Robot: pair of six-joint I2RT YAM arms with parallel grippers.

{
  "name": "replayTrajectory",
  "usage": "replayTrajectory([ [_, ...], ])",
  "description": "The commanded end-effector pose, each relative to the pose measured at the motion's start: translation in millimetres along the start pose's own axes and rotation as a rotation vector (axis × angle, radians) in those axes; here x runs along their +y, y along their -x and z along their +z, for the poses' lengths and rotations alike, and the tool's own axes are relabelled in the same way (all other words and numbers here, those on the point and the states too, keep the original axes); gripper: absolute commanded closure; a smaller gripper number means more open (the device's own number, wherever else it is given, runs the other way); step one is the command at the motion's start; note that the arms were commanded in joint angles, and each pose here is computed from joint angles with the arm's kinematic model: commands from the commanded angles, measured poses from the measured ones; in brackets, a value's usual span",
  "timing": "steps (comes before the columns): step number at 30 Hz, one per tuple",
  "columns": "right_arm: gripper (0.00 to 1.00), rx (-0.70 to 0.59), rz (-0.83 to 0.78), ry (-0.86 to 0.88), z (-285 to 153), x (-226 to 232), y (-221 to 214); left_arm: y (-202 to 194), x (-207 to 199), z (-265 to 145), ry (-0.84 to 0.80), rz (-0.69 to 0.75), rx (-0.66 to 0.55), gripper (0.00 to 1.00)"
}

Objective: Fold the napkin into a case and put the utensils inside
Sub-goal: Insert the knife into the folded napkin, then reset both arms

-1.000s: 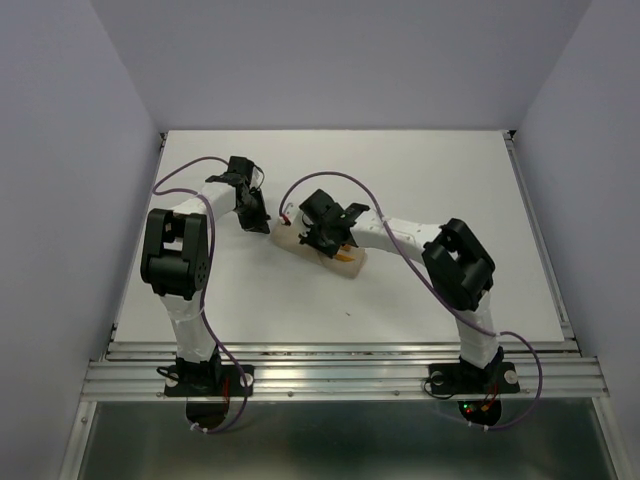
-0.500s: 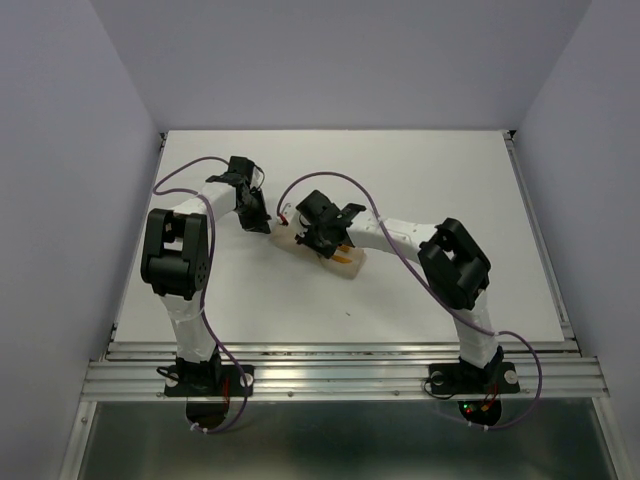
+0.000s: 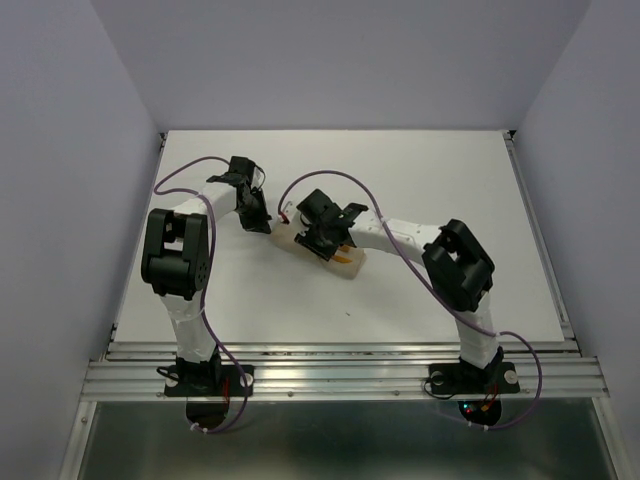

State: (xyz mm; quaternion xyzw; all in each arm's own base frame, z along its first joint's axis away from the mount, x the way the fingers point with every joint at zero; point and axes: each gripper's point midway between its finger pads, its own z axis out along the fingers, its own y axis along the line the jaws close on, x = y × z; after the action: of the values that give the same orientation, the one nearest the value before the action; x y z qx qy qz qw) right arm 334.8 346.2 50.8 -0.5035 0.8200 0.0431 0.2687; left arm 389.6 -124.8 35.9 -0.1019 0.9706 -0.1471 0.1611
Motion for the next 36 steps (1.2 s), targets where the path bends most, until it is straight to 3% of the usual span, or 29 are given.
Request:
replayTrajectory([
  [1, 0.57, -0.071, 0.014, -0.062, -35, -11, 19, -1, 0, -2, -0.001, 0.023, -0.002, 0.97],
  [5, 0.44, -0.101, 0.023, -0.084, -50, -16, 25, 0, 0, -1, 0.0, 0.023, -0.003, 0.97],
  [6, 0.36, -0.119, 0.025, -0.093, -59, -18, 28, -1, 0, -1, 0.002, 0.022, -0.002, 0.97],
  [7, 0.13, -0.121, 0.03, -0.104, -62, -20, 27, 0, 0, -1, 0.001, 0.023, -0.005, 0.97],
  [8, 0.0, -0.126, 0.034, -0.113, -66, -22, 28, 0, 0, -2, 0.001, 0.023, -0.005, 0.97],
  [15, 0.0, -0.133, 0.175, -0.421, -110, -76, 16, 3, 0, -6, 0.012, 0.024, -0.017, 0.97],
  [22, 0.0, -0.276, 0.756, -0.572, -155, -151, -39, 30, -6, -41, 0.027, 0.024, -0.158, 0.98],
  [26, 0.0, -0.341, 1.057, -0.812, -195, -179, -107, 47, -8, -72, 0.055, 0.033, -0.245, 0.97],
  [36, 0.0, -0.477, 1.25, -0.908, -232, -174, -139, 77, -40, -177, -0.049, 0.059, -0.5, 0.94],
])
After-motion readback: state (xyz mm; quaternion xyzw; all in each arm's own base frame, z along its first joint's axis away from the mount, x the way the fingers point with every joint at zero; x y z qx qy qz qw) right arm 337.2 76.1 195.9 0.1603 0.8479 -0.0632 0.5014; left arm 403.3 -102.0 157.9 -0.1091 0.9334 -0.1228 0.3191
